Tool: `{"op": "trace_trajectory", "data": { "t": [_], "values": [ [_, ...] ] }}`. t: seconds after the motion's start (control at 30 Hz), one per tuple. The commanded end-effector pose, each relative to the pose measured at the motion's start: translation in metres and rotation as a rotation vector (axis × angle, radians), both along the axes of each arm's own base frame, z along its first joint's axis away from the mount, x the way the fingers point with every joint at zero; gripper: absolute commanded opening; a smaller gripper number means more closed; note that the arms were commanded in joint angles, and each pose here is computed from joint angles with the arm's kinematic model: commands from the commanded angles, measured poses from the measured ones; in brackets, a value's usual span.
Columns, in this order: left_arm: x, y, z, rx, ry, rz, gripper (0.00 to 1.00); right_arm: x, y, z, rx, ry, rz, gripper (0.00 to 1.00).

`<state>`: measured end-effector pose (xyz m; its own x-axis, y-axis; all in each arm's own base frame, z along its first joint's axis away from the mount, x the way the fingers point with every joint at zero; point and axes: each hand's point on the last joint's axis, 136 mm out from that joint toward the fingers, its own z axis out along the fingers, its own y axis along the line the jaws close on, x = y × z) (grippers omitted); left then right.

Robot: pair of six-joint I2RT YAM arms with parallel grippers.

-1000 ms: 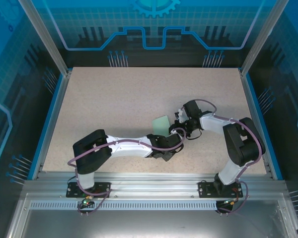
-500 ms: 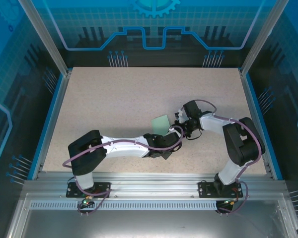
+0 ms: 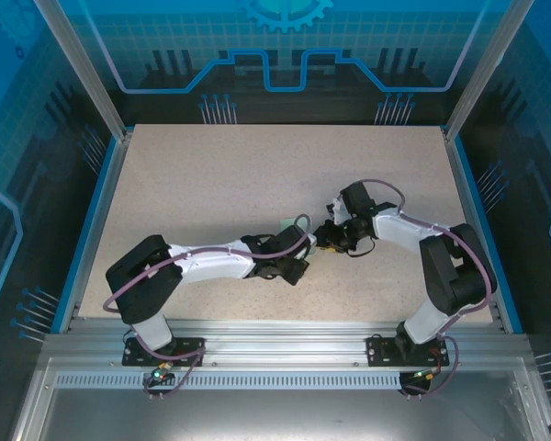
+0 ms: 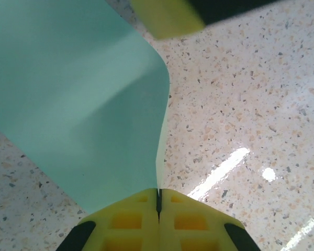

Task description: Fold a paper plane with a square sheet of paper (pick it up from the middle)

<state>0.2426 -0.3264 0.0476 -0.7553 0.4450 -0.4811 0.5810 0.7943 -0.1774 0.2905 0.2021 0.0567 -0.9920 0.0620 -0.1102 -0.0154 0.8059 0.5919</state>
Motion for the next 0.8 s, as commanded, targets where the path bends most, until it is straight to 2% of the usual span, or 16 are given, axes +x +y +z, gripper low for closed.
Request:
{"op": "trace_trajectory", "data": {
  "t": [0.0, 0.23, 0.43, 0.77],
  "values": [
    [-0.007, -0.012, 0.013, -0.129, 0.058, -0.047, 0.0, 0.014, -0.003, 0.016, 0.0, -0.046, -0.021, 0.32],
    [-0.004, -0.008, 0.011, -0.166, 0.106, -0.051, 0.0, 0.031, 0.028, 0.007, 0.027, -0.02, 0.052, 0.19],
    [0.0, -0.002, 0.012, -0.184, 0.127, -0.036, 0.0, 0.045, 0.038, -0.015, -0.041, 0.014, 0.089, 0.16],
    [0.011, 0.007, 0.009, -0.216, 0.18, -0.001, 0.0, 0.04, 0.026, -0.049, -0.164, 0.07, 0.128, 0.16]
  ]
}}
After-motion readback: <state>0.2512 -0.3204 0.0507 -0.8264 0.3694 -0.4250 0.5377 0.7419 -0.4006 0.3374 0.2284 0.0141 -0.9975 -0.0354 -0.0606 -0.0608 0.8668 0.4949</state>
